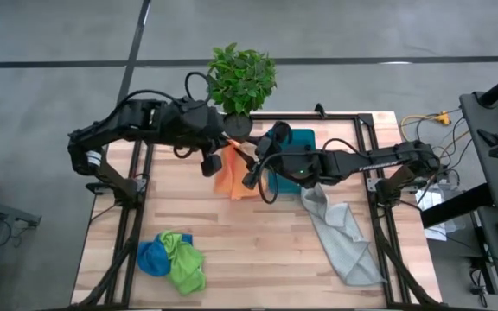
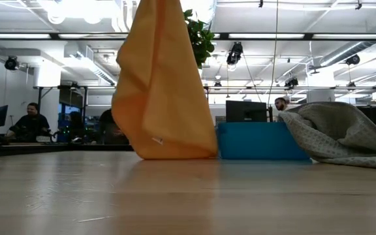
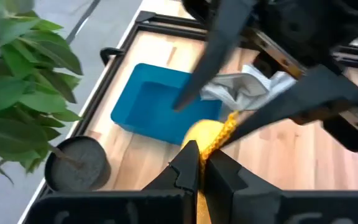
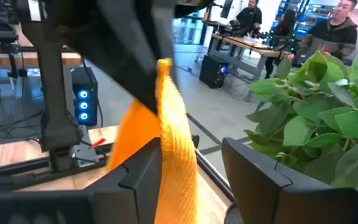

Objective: Fold microfiber towels
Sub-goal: Fold the orange microfiber towel

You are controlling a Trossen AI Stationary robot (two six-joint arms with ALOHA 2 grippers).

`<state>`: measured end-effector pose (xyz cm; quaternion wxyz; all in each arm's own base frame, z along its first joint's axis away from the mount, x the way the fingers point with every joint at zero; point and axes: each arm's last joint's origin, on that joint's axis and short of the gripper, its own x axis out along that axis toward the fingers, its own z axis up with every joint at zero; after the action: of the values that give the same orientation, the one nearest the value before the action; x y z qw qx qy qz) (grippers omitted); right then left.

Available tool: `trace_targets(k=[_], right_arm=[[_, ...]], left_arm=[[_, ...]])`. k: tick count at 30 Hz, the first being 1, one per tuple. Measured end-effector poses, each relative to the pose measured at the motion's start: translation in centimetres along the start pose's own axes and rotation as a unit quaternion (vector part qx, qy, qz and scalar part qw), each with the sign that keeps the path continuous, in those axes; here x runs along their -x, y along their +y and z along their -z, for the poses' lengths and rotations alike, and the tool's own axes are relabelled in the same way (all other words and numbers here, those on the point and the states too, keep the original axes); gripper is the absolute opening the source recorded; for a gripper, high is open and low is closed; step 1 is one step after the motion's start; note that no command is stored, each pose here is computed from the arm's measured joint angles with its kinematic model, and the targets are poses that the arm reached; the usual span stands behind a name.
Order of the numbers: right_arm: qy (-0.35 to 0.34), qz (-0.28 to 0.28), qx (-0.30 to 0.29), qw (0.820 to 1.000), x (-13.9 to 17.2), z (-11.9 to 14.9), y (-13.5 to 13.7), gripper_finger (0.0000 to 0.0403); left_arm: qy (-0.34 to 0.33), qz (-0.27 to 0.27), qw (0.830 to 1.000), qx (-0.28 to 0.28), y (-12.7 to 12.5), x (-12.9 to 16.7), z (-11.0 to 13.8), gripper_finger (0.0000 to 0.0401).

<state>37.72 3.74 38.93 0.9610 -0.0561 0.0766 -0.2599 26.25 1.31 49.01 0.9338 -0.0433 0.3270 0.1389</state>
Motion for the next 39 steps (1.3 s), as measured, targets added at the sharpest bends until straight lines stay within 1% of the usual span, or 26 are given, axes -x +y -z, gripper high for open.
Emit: trace_targets(k=[2, 4, 7, 10, 14, 17, 21, 25, 29, 30, 34, 39], right_arm=[[-0.011, 0.001, -0.004, 1.000, 0.1, -0.4, 0.0, 0.0163], [-0.019, 0.001, 0.004, 1.000, 0.2, -0.8, 0.0, 0.0159], [-0.024, -0.001, 0.033, 0.999, 0.2, -1.0, 0.3, 0.0154], [-0.026, -0.008, 0.070, 0.997, 0.0, -1.0, 1.2, 0.0151], [-0.022, -0.009, 0.102, 0.995, -0.7, -0.7, 2.6, 0.0152], [-0.009, 0.038, 0.132, 0.990, -1.4, -0.7, 3.6, 0.0152], [0.002, 0.107, 0.183, 0.977, -2.3, -1.6, 4.5, 0.0147], [0.013, 0.147, 0.202, 0.968, -3.2, -1.9, 5.2, 0.0140], [0.036, 0.211, 0.213, 0.953, -4.0, -1.8, 5.7, 0.0137], [0.039, 0.220, 0.214, 0.951, -4.2, -1.8, 5.8, 0.0137], [0.043, 0.225, 0.220, 0.948, -4.4, -1.9, 5.8, 0.0139], [0.057, 0.250, 0.208, 0.944, -4.3, -1.5, 5.5, 0.0134]], left_arm=[[0.001, -0.001, 1.000, 0.005, 0.1, 0.0, 0.0, 0.0000], [0.000, -0.003, 1.000, 0.013, 0.2, -0.1, 0.0, 0.0000], [0.000, -0.002, 1.000, 0.026, 0.3, -0.1, 0.0, 0.0000], [0.002, -0.001, 1.000, 0.029, 0.5, -0.2, 0.0, 0.0000], [-0.009, 0.011, 0.999, 0.034, 0.6, -0.2, -0.3, 0.0000], [-0.005, 0.009, 0.999, 0.034, 0.7, -0.2, -0.2, 0.0000], [0.004, -0.001, 0.999, 0.038, 1.0, -0.6, -0.2, 0.0000], [0.008, -0.007, 0.999, 0.038, 1.1, -0.7, -0.2, 0.0000], [0.013, -0.009, 0.999, 0.037, 1.2, -0.9, -0.1, 0.0000], [0.015, -0.006, 0.999, 0.037, 1.2, -1.0, -0.1, 0.0000], [0.013, -0.007, 0.999, 0.037, 1.2, -0.9, -0.2, 0.0000], [0.045, -0.005, 0.998, 0.031, 1.3, -0.4, 0.6, 0.0000]])
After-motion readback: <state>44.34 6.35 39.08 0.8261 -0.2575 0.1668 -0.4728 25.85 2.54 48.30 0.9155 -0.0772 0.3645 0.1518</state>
